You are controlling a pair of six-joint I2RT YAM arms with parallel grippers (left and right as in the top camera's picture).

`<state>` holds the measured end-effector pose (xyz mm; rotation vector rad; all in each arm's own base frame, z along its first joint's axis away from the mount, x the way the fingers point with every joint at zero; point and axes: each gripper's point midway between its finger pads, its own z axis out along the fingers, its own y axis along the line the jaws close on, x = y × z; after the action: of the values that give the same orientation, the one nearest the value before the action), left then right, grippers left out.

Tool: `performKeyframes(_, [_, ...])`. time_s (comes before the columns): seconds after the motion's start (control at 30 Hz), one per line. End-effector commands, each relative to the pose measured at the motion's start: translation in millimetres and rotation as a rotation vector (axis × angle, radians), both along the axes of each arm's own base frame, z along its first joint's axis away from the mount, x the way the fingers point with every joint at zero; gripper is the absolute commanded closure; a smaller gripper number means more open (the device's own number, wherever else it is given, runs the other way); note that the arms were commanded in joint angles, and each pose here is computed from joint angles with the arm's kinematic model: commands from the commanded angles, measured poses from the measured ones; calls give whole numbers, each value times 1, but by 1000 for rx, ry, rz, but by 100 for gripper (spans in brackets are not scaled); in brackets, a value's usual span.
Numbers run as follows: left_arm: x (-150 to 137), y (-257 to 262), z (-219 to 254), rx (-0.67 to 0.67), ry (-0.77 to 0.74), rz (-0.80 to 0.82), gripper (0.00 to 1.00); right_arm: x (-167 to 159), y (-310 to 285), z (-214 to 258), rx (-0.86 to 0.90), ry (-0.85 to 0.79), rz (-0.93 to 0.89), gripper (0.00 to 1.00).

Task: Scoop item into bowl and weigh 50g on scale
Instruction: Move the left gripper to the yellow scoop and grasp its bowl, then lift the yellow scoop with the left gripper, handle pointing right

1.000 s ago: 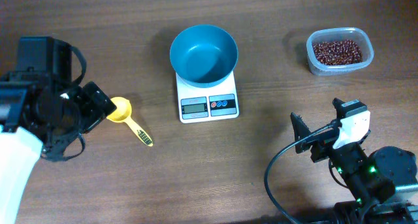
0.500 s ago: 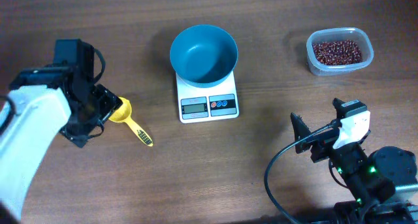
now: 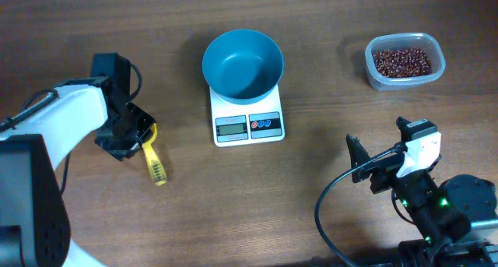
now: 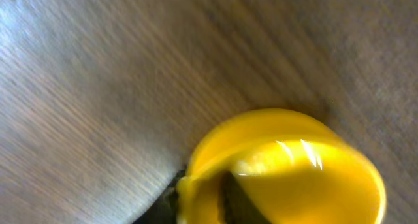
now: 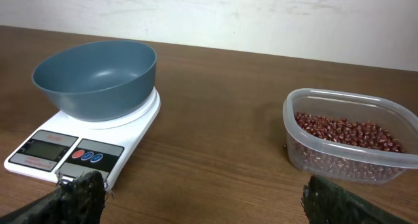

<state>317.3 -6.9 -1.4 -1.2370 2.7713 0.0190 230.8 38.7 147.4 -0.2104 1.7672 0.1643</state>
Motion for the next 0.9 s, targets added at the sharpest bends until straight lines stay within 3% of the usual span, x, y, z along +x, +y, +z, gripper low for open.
performKeyframes(0.0, [-6,3,-14,9,40,7,100,0,1,-2,0,1,3,1])
performKeyframes(0.17, [-9,-5,-8,-42,47,7,100,0,1,-2,0,1,3,1])
performKeyframes(0.37, [-5,-5,45,-283,-70,105,100,0,1,-2,0,1,3,1])
performKeyframes(0.6, [-57,-12,81,-417,41,186,100,0,1,-2,0,1,3,1])
performKeyframes(0.87, [-77,-24,130,-460,-71,157,100,0,1,-2,0,1,3,1])
